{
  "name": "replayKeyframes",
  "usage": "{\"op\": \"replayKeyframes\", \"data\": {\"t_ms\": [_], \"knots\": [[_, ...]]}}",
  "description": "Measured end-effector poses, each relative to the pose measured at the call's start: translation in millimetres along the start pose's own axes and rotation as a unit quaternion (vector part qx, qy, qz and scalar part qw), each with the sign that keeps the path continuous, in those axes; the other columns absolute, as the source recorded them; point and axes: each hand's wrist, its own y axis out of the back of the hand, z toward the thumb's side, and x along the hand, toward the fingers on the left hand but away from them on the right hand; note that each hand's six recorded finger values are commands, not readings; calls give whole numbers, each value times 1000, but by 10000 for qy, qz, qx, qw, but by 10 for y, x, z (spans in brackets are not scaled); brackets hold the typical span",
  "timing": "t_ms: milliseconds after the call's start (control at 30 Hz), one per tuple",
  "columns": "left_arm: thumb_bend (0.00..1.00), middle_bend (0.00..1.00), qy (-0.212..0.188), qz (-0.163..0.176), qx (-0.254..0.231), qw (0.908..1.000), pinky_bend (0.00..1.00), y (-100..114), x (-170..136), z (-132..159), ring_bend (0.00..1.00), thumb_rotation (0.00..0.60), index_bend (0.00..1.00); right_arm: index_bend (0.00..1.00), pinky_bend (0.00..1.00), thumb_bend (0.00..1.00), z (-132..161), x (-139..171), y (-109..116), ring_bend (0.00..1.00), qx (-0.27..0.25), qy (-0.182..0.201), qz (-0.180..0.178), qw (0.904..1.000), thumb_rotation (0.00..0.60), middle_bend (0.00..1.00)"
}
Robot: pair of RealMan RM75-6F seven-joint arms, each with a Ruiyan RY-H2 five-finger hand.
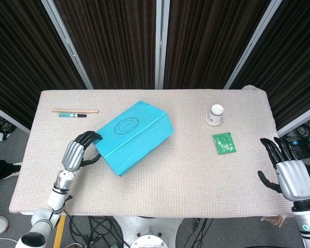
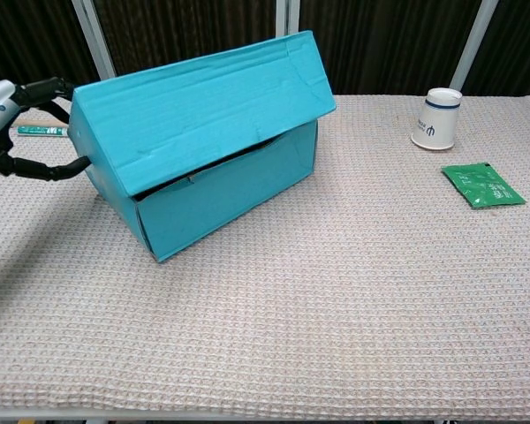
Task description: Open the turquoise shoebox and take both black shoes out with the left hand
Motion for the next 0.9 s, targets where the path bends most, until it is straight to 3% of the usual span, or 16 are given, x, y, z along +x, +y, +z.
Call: {"op": "replayKeyframes", "data": {"t_ms": [167, 300, 500, 633, 733, 900], "knots": [[425, 390, 168, 48, -841, 9963, 378, 39, 2, -72, 230, 600, 355, 0, 30, 235, 23, 12, 14, 0, 13, 36, -13, 10000, 600, 103], [433, 401, 366, -57, -1691, 9849, 378, 48, 24, -161, 230, 600, 357, 0, 30, 233, 39, 25, 21, 0, 10, 68, -26, 10000, 600, 103], [440, 396, 795, -412, -3051, 9481, 375, 72, 96, -282, 229, 600, 334, 0, 29, 234, 42, 49, 35, 0, -10, 108, -61, 9999, 600, 102], [443, 371, 1111, -630, -3768, 9174, 347, 149, 162, -300, 225, 600, 276, 0, 30, 234, 30, 72, 47, 0, -30, 120, -91, 9999, 600, 102], [443, 339, 1398, -802, -4167, 8947, 321, 240, 212, -321, 200, 600, 231, 0, 29, 235, 9, 90, 48, 0, -51, 115, -106, 9999, 600, 102], [443, 256, 1869, -939, -4469, 8698, 262, 369, 301, -411, 131, 600, 165, 0, 30, 236, -34, 122, 50, 0, -97, 100, -139, 9998, 600, 102]]}}
